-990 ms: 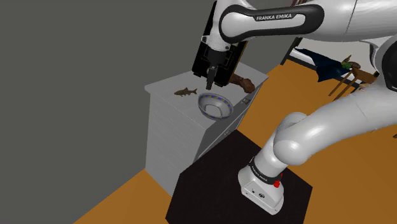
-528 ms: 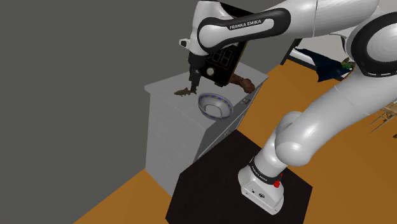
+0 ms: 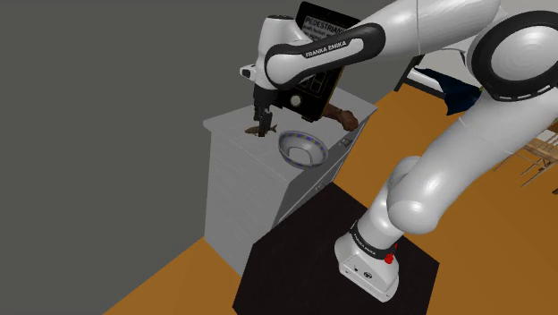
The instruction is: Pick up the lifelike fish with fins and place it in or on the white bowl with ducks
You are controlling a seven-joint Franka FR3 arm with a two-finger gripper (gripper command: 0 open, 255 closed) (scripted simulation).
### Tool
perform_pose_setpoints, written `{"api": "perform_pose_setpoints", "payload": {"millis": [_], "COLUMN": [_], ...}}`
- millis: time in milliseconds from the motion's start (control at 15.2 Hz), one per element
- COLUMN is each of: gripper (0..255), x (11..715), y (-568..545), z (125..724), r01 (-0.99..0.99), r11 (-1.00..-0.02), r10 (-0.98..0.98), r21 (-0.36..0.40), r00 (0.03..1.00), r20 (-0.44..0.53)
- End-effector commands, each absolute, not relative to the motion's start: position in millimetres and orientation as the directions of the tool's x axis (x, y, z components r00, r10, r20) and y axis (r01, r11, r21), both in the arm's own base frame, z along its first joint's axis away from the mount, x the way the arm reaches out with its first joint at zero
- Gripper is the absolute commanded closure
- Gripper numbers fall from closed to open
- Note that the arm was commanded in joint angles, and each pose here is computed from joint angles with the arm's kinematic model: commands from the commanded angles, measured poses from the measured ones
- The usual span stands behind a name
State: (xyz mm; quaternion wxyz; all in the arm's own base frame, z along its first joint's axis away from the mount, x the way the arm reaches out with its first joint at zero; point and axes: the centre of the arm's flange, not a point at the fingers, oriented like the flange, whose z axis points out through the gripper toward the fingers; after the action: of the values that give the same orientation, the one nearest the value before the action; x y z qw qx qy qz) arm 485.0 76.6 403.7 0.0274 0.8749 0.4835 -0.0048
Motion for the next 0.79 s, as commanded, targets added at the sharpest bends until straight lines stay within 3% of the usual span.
{"api": "perform_pose_setpoints", "payload": {"millis": [0,528,594,726], "gripper": [0,0,255,255], "x": [485.7,485.7,485.7,485.7], "y": [76.1,76.1,76.1,76.1], "z": [390.0,390.1,390.1,390.1], "r01": [0.847,0.847,0.847,0.847], "r11": [-0.53,-0.53,-0.53,-0.53], "r10": [0.846,0.846,0.846,0.846], "r21": [0.044,0.044,0.044,0.044], "r00": [0.532,0.532,0.532,0.532], "r20": [-0.035,-0.035,-0.035,-0.035]}}
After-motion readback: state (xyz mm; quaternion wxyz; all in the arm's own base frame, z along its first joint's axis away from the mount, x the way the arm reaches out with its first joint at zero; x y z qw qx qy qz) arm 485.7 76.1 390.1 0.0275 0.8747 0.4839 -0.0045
